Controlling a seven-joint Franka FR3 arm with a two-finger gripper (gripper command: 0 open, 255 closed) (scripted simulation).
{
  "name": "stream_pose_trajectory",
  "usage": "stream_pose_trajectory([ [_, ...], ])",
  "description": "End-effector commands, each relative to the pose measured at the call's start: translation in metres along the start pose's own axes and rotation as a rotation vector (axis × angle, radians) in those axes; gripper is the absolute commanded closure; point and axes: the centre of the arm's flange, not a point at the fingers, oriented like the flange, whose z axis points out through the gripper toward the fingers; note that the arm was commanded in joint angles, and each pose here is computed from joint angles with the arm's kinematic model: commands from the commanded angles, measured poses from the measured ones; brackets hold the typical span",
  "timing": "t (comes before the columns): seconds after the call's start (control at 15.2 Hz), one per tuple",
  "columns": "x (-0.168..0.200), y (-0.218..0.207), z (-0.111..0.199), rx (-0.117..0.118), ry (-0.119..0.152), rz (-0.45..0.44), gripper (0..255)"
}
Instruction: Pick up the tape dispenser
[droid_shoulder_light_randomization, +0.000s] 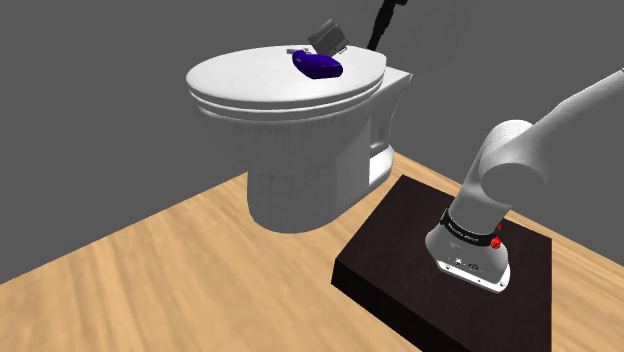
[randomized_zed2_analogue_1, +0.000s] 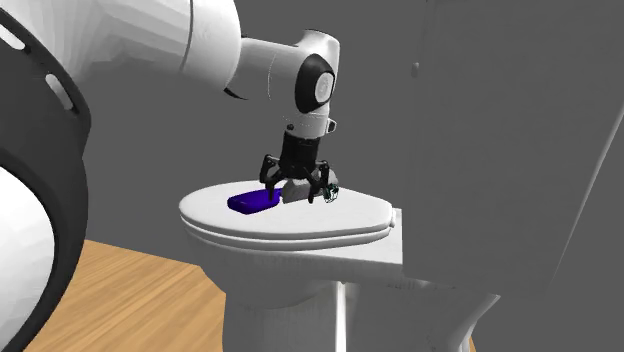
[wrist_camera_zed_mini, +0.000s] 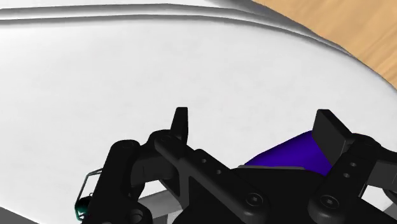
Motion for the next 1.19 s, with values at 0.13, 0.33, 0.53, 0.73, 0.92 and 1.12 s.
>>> stream_pose_trajectory([
  [0.13,0.021,0.05,-0.006,0.035,0.033,-0.119,0],
  [0.33,0.041,0.086,-0.009,0.062,0.057,-0.203,0],
  [0.53,0.064,0.121,-0.011,0.089,0.082,-0.288,0],
  [0.73,0.09,0.154,-0.012,0.116,0.106,-0.373,0],
  [0.92,0.093,0.162,-0.002,0.122,0.111,-0.389,0],
  [1.12,0.09,0.164,0.013,0.122,0.111,-0.389,0],
])
